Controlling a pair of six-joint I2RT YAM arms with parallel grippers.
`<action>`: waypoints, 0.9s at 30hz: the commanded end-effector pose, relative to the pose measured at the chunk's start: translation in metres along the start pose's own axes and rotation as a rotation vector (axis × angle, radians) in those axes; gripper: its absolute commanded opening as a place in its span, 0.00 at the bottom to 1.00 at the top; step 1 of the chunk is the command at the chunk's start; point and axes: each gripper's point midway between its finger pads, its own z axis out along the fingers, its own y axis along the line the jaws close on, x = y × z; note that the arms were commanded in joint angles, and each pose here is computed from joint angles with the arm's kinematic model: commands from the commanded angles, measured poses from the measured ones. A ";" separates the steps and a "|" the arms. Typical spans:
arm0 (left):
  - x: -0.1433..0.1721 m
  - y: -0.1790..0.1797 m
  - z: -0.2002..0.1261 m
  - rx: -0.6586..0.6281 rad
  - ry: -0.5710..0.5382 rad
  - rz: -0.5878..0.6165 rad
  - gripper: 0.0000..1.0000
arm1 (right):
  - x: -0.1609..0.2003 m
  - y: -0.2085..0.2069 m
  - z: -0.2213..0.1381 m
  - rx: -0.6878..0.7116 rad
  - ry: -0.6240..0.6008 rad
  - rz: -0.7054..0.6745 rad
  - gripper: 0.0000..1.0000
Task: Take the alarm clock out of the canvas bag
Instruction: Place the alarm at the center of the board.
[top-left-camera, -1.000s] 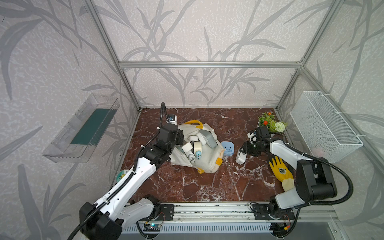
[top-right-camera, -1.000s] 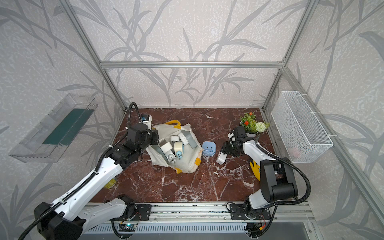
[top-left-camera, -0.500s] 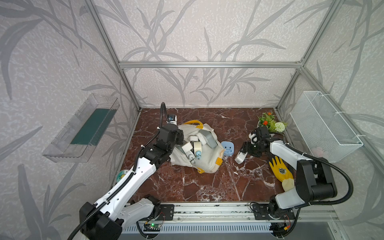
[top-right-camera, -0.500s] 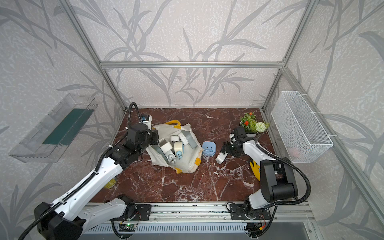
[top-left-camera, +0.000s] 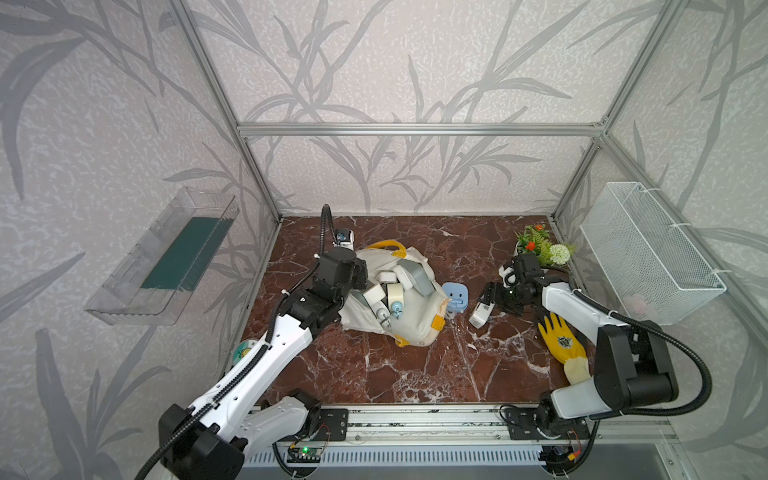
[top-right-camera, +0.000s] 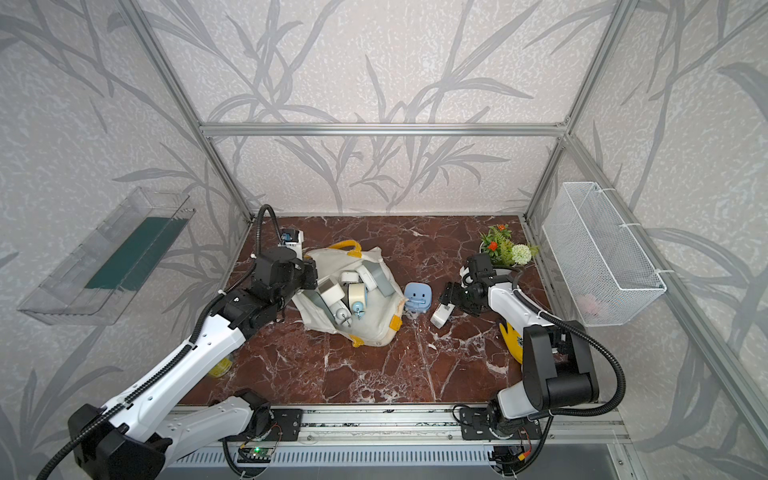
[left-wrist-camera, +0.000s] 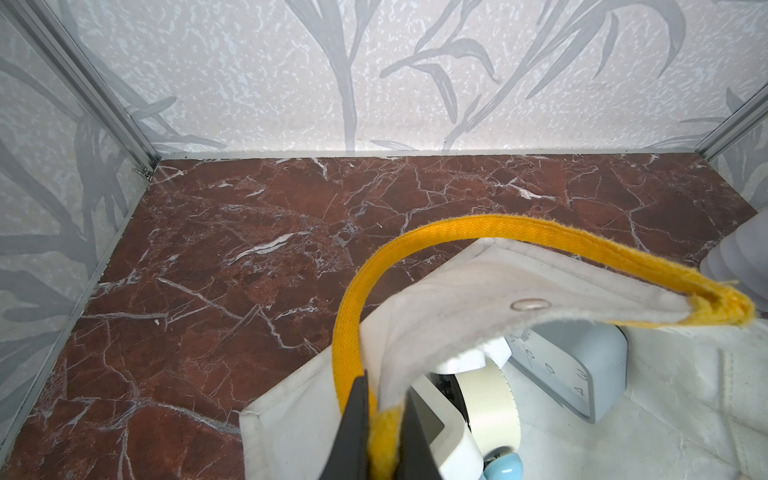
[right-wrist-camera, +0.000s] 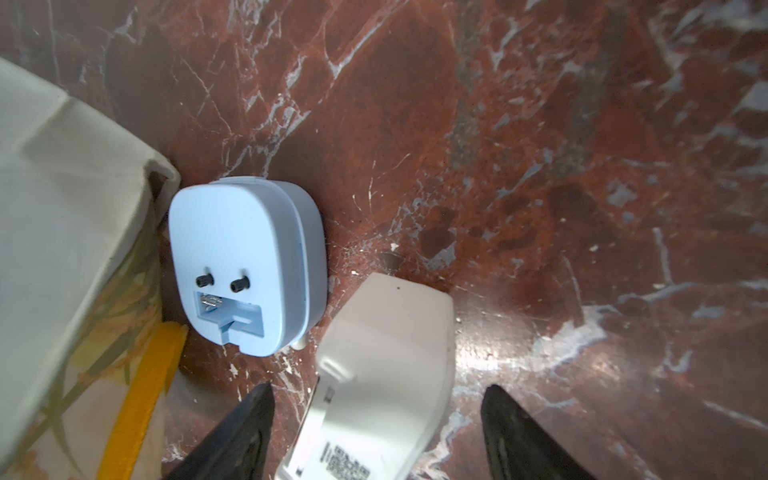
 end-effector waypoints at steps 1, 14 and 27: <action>-0.006 0.005 -0.006 -0.022 -0.011 -0.008 0.00 | 0.001 0.014 -0.002 -0.087 0.000 0.033 0.79; -0.005 0.008 -0.010 -0.024 -0.019 -0.018 0.00 | -0.006 0.034 0.004 -0.173 -0.001 0.053 0.78; -0.008 0.006 -0.010 -0.017 -0.022 -0.019 0.00 | -0.007 0.032 0.001 -0.145 -0.010 0.038 0.78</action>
